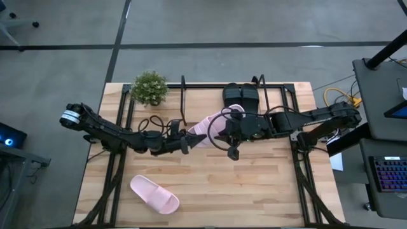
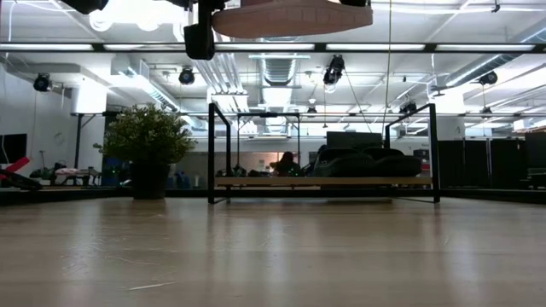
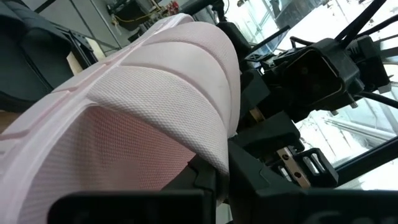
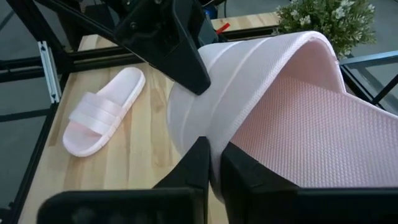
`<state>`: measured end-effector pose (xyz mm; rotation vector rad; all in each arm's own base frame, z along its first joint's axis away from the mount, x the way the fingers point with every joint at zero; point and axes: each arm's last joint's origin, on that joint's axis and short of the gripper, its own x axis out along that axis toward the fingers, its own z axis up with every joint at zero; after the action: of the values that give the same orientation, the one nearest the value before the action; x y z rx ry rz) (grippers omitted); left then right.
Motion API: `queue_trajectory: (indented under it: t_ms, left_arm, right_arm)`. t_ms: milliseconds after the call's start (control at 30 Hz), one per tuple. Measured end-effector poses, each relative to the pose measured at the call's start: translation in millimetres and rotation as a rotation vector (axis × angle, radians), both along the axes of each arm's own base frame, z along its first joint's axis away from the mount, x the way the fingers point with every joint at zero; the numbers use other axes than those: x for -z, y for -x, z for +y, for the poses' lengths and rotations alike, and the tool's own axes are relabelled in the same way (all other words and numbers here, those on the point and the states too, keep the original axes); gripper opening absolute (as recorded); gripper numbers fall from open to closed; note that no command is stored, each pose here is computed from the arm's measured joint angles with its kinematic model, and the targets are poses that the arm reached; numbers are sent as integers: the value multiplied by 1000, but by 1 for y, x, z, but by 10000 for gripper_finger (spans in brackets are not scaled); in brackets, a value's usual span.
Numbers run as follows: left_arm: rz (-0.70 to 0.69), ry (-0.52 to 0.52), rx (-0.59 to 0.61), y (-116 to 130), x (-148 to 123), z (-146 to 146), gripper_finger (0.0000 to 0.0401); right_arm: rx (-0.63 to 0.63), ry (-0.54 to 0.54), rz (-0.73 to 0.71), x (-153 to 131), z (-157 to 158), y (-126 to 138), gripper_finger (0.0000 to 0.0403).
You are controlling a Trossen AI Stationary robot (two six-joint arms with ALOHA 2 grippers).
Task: Pick and place slides into the shelf
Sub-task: Put the top pink slipper on the shelf
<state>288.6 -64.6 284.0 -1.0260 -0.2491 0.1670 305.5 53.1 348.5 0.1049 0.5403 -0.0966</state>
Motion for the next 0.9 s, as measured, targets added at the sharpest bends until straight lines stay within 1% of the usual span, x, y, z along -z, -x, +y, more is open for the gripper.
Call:
queue_trajectory:
  t_ms: [467,900]
  left_arm:
    - [-11,5,-2,0,-1,0,1]
    - [-22,9,-3,1,-3,1,46]
  right_arm:
    - [10,-7,-23,-2,0,-1,10]
    - [25,3,-30,-3,0,-1,9]
